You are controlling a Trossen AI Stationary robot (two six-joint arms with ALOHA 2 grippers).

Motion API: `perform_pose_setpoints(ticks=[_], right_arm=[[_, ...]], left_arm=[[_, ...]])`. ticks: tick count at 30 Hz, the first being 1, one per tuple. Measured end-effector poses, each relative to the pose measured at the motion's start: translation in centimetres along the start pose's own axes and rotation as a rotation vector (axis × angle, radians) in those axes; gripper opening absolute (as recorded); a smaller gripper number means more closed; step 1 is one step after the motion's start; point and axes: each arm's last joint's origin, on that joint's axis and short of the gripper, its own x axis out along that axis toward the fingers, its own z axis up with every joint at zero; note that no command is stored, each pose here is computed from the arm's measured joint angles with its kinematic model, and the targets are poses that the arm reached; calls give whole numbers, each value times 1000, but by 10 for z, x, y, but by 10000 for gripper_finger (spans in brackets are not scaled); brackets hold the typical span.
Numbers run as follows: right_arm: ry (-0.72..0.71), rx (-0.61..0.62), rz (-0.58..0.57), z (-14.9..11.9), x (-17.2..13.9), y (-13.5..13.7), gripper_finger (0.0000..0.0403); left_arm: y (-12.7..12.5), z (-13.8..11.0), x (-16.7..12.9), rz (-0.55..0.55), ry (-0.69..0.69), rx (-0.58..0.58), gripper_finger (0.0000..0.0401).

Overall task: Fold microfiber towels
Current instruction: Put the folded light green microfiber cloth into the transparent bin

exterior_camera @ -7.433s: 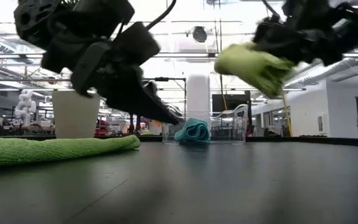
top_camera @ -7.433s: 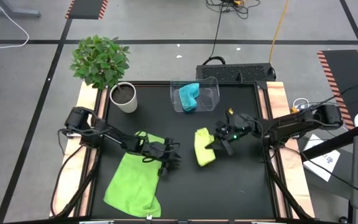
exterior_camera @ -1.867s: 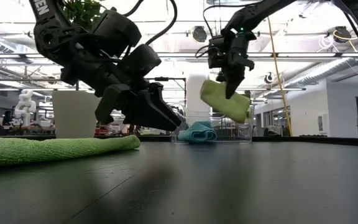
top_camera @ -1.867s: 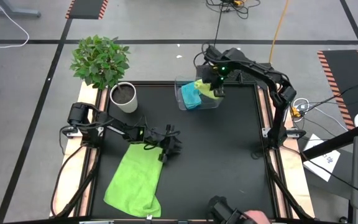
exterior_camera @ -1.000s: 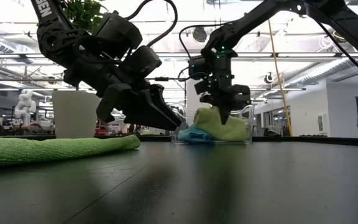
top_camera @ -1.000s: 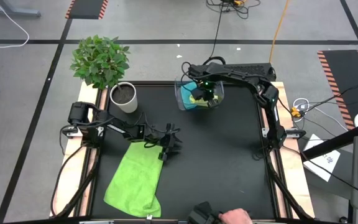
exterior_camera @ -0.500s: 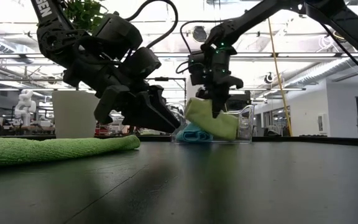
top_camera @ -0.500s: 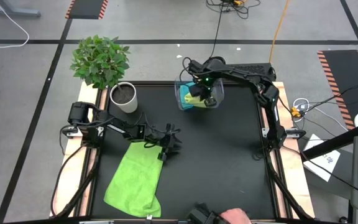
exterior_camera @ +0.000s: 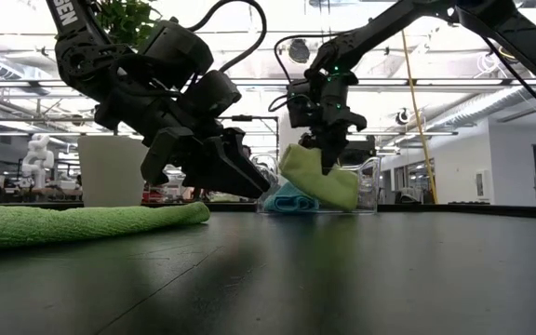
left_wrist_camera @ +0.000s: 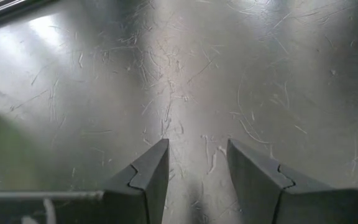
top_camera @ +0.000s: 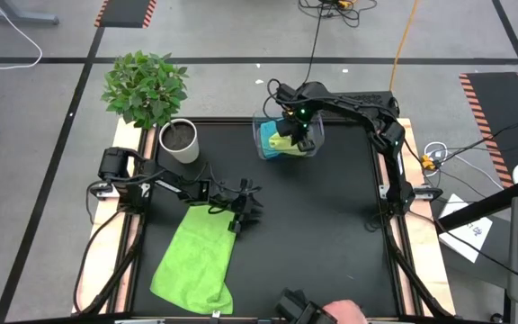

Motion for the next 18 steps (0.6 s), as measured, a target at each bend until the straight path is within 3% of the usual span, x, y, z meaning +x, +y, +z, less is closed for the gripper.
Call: perform_pose_setpoints(ticks=[7, 18], right_arm=[[284, -21, -88, -9, -1, 4, 2], [292, -97, -102, 5, 4, 12, 2]], left_arm=[[1, 1, 0, 6, -12, 26, 163], [9, -1, -1, -7, -25, -10, 163]])
